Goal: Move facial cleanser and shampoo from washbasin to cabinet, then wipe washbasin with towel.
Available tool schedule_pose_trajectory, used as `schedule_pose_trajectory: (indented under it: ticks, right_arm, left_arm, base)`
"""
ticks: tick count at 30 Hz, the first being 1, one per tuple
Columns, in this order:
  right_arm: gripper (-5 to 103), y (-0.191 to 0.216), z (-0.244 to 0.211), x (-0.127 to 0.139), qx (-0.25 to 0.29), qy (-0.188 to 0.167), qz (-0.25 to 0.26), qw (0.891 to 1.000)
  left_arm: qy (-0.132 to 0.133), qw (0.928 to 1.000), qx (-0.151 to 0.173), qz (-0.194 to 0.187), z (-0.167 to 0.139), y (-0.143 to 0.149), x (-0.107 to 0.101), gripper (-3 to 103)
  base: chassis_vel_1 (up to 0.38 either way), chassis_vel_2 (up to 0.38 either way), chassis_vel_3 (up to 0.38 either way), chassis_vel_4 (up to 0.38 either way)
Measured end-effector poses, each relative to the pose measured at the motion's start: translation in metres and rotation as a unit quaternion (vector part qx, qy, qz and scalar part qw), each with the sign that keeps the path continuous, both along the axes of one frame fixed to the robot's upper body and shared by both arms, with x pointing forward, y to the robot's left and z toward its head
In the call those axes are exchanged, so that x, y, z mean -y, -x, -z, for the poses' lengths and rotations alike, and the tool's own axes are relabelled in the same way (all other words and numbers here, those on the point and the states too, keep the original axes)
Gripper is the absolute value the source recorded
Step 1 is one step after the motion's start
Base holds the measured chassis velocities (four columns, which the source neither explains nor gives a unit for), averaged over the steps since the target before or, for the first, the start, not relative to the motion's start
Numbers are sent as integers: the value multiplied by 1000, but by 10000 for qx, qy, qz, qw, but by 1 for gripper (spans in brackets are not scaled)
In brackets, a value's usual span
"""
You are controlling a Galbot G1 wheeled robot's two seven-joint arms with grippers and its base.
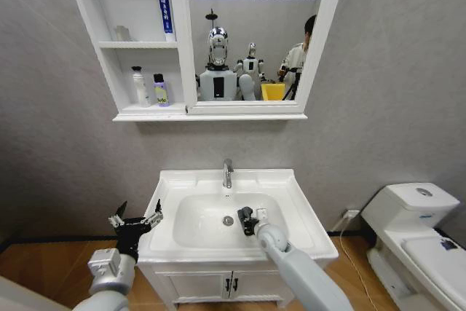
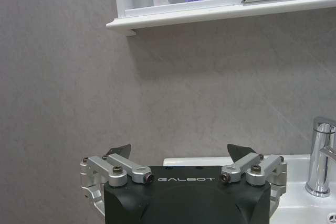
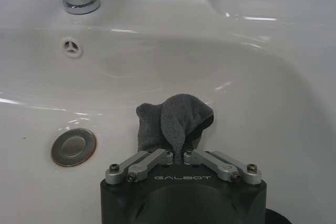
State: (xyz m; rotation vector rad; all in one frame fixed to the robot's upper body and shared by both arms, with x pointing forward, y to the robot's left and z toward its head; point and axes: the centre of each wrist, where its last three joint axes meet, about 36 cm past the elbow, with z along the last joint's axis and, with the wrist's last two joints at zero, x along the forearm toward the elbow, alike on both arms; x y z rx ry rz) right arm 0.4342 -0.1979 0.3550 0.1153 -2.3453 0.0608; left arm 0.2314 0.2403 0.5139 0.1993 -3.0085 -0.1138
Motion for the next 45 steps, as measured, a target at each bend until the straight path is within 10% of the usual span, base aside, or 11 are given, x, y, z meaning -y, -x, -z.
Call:
schedule_pose_trajectory:
  ticks: [19,35,45]
  right_arm:
    - [3,2,-68,53,1051,673,124,9921]
    - [1,-45,-45,140,1796,258,222,9831]
    - [37,-58,-30,168,2100,280,6,9773]
  left_arm:
    - [0,10000,0,0,0,0,0,100]
    - [0,10000,1,0,0,0,0,100]
    - [0,10000,0,0,0,0,0,100]
  base:
    - [0,0,0,0]
    - [0,0,0,0]
    - [0,0,0,0]
